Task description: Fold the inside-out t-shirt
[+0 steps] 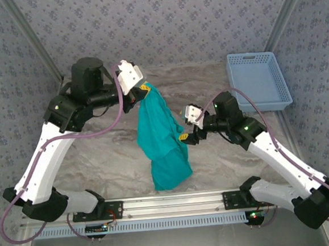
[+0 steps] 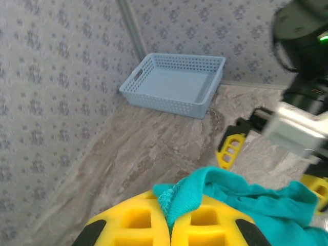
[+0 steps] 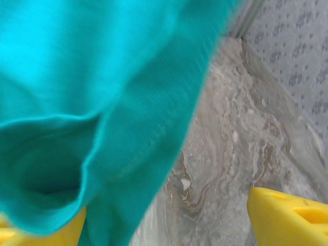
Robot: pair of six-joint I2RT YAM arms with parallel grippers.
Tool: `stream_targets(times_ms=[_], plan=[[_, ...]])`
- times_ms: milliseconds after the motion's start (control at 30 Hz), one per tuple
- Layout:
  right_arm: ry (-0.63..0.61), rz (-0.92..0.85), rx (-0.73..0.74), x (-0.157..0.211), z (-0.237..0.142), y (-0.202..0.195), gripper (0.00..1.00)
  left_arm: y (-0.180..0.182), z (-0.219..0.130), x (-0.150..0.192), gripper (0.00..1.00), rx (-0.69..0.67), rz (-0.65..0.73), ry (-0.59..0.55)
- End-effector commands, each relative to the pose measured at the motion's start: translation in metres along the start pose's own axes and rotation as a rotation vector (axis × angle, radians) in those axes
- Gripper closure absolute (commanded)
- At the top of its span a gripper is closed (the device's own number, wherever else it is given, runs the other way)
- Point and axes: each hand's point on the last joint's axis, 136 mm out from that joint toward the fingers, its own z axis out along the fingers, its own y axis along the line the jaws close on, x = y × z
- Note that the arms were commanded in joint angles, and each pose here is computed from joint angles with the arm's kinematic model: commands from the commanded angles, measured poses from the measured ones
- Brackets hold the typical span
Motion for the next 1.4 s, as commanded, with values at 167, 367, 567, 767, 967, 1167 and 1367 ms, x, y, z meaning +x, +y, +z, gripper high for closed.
stream_targets(times_ms=[167, 367, 567, 767, 967, 1167, 1367], plan=[[0.157, 0.047, 0.306, 0.033, 0.001, -0.054, 0.16, 0.064, 0.038, 0.048, 1.00, -0.227, -0.451, 0.015], [0.212, 0.122, 0.118, 0.057, 0.034, -0.031, 0.19, 0.142, 0.070, 0.189, 1.00, -0.364, -0.811, 0.223], [0.333, 0.183, -0.013, 0.086, 0.063, -0.010, 0.21, 0.192, 0.103, 0.302, 0.59, -0.413, -1.062, 0.357], [0.467, 0.285, -0.110, 0.117, 0.075, 0.020, 0.21, 0.197, 0.079, 0.325, 0.22, -0.551, -1.078, 0.412], [0.525, 0.277, -0.180, 0.134, 0.080, 0.045, 0.22, 0.110, 0.071, 0.369, 0.22, -0.532, -1.249, 0.527], [0.528, 0.272, -0.188, 0.135, 0.079, 0.047, 0.24, 0.041, 0.089, 0.390, 0.24, -0.503, -1.332, 0.616], [0.536, 0.253, -0.175, 0.137, 0.079, 0.045, 0.25, 0.038, 0.080, 0.406, 0.28, -0.613, -1.371, 0.636]])
